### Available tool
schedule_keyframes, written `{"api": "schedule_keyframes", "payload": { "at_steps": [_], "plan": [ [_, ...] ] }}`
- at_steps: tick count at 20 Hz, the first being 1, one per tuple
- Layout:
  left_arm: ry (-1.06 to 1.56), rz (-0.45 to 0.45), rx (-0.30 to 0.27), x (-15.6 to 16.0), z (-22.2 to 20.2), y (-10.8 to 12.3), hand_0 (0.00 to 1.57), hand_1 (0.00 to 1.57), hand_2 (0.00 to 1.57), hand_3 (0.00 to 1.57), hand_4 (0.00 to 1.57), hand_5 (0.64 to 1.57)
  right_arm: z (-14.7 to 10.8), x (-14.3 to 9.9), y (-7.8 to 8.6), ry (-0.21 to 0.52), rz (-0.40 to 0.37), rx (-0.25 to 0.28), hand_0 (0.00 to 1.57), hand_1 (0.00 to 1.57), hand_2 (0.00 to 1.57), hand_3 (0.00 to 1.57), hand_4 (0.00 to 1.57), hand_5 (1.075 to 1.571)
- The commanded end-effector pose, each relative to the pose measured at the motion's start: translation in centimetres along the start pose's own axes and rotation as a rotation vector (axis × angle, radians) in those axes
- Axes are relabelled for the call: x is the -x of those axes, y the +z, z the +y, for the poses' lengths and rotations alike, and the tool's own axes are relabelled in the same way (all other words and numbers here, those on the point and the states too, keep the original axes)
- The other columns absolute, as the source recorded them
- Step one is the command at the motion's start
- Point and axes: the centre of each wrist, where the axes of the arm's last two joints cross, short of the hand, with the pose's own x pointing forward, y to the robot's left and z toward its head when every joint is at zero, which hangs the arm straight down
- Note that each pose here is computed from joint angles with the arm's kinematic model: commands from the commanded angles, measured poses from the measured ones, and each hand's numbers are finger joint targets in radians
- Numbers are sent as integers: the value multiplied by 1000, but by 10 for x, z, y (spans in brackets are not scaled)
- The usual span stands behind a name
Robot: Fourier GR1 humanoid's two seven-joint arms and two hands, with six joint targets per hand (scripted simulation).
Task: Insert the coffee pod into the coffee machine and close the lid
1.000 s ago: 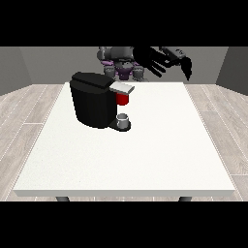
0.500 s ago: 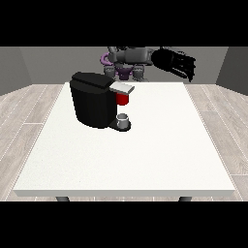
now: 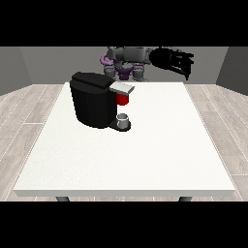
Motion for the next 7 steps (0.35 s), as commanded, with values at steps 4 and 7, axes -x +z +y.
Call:
{"api": "schedule_keyframes", "payload": {
  "at_steps": [4,7],
  "plan": [
    [61,138,-87,33,11,40,0,0,0,0,266,1571,60,40,32,-119,-34,-167,0,0,0,0,181,1571],
    [54,166,-142,57,17,57,0,0,0,0,266,1571,99,57,62,-144,-43,-199,0,0,0,0,259,1571]
  ]
}}
